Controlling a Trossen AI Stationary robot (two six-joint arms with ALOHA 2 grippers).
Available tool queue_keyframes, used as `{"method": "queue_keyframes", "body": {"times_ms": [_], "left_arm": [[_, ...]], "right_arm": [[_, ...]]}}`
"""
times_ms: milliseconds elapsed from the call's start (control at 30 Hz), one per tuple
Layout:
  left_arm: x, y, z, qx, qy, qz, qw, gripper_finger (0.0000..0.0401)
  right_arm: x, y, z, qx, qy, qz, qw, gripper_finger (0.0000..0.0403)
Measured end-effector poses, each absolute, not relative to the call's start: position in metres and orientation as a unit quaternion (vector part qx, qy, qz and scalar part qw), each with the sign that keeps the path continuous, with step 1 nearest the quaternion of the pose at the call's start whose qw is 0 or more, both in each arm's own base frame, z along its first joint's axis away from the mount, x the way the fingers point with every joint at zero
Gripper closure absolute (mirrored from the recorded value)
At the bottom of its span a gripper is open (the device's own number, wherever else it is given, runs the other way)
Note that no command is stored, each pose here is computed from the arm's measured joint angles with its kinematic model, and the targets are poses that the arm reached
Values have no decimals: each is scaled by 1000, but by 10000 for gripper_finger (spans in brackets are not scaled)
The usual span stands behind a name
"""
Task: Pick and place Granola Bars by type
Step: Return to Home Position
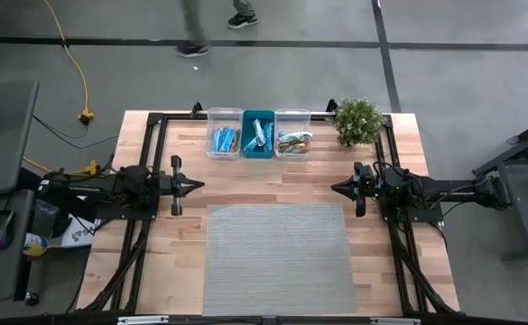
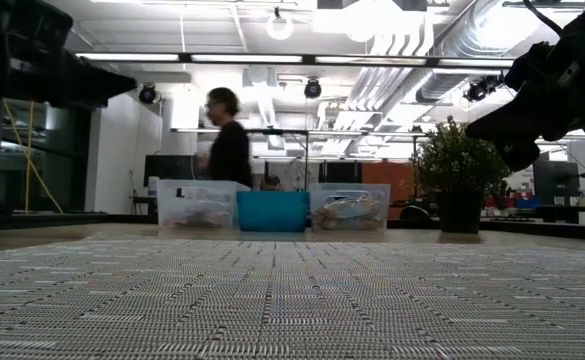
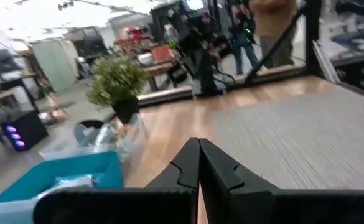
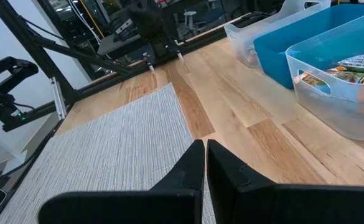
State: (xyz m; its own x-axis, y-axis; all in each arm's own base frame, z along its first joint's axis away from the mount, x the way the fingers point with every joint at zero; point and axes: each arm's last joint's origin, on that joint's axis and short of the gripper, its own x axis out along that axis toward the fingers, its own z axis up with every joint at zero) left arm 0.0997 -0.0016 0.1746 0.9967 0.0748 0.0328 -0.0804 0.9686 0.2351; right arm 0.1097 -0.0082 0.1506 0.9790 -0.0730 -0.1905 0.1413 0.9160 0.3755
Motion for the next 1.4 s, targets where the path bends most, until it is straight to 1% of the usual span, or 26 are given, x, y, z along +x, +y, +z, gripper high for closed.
{"method": "queue_keyframes", "body": {"times_ms": [233, 467, 600, 1400], "left_arm": [[100, -4, 168, 90, 20, -12, 996, 401], [100, -5, 167, 98, 23, -27, 995, 401], [99, -7, 169, 93, 11, -63, 994, 400], [100, -6, 169, 93, 11, -49, 994, 400]], "right_arm": [[110, -8, 151, 197, 87, -55, 975, 402], [110, -8, 151, 198, 87, -55, 975, 402], [110, -8, 151, 197, 87, -55, 975, 402], [110, -8, 151, 197, 87, -55, 975, 402]]}}
